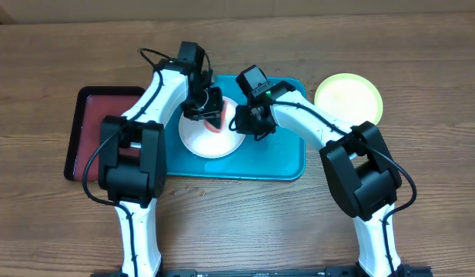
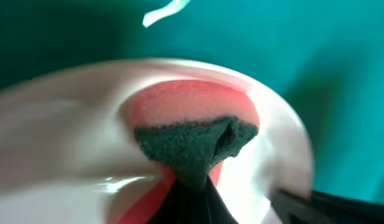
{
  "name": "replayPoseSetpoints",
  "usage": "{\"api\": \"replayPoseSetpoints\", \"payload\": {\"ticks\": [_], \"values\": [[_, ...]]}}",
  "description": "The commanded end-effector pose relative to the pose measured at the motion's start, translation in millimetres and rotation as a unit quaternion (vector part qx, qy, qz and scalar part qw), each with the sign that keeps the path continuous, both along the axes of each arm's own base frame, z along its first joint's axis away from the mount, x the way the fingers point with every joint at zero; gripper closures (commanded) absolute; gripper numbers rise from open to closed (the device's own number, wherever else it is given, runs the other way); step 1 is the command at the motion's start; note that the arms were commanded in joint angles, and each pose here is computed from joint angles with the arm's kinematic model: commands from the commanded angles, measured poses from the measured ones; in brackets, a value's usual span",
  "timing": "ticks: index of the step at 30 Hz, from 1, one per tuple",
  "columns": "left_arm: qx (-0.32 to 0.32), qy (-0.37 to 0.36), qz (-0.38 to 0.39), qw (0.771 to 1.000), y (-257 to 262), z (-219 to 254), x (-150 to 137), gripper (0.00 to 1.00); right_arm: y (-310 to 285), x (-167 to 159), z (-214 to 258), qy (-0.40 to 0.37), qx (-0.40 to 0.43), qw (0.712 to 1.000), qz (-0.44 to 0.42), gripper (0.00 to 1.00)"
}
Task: Clean dirty plates on tray and stack at the side
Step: 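Scrub the white plate with the sponge while the right gripper holds it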
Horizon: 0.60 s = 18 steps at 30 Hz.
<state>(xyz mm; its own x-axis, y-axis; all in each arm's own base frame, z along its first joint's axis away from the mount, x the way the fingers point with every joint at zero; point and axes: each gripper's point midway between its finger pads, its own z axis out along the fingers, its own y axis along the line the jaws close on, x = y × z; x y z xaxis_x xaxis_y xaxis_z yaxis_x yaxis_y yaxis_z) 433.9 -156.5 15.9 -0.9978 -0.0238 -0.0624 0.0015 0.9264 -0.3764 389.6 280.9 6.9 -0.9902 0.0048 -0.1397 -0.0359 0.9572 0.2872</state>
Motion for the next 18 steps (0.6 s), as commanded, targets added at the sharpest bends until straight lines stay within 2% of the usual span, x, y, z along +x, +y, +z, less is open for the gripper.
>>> {"api": "replayPoseSetpoints", "payload": {"ticks": [1, 4, 8, 11, 14, 16, 18], "values": [[-0.062, 0.031, -0.054, 0.996, -28.7, -7.8, -19.5, 0.96, -12.9, -7.4, -23.9, 0.013, -0.037, 0.999, 0.001, 0.96], [-0.022, 0.052, -0.057, 0.997, -14.9, -14.1, -30.7, 0.95, -12.9, -7.5, -23.9, 0.013, -0.037, 0.999, 0.001, 0.96], [0.105, 0.078, -0.051, 0.99, 28.5, -26.3, -44.2, 0.96, -12.9, -7.4, -23.9, 0.013, -0.037, 0.999, 0.001, 0.96], [0.224, 0.092, -0.039, 0.969, 73.1, -27.6, -51.2, 0.96, -12.9, -7.5, -23.9, 0.013, -0.037, 0.999, 0.001, 0.96], [0.336, 0.086, 0.008, 0.938, 116.2, -19.6, -48.4, 0.96, -12.9, -7.5, -23.9, 0.013, -0.037, 0.999, 0.001, 0.96], [0.38, 0.076, 0.043, 0.921, 134.0, -12.0, -44.3, 0.96, -13.0, -7.6, -24.0, 0.013, -0.037, 0.999, 0.001, 0.96], [0.395, 0.067, 0.069, 0.914, 142.3, -4.7, -38.8, 0.96, -13.1, -7.7, -24.0, 0.014, -0.038, 0.999, 0.001, 0.96]]}}
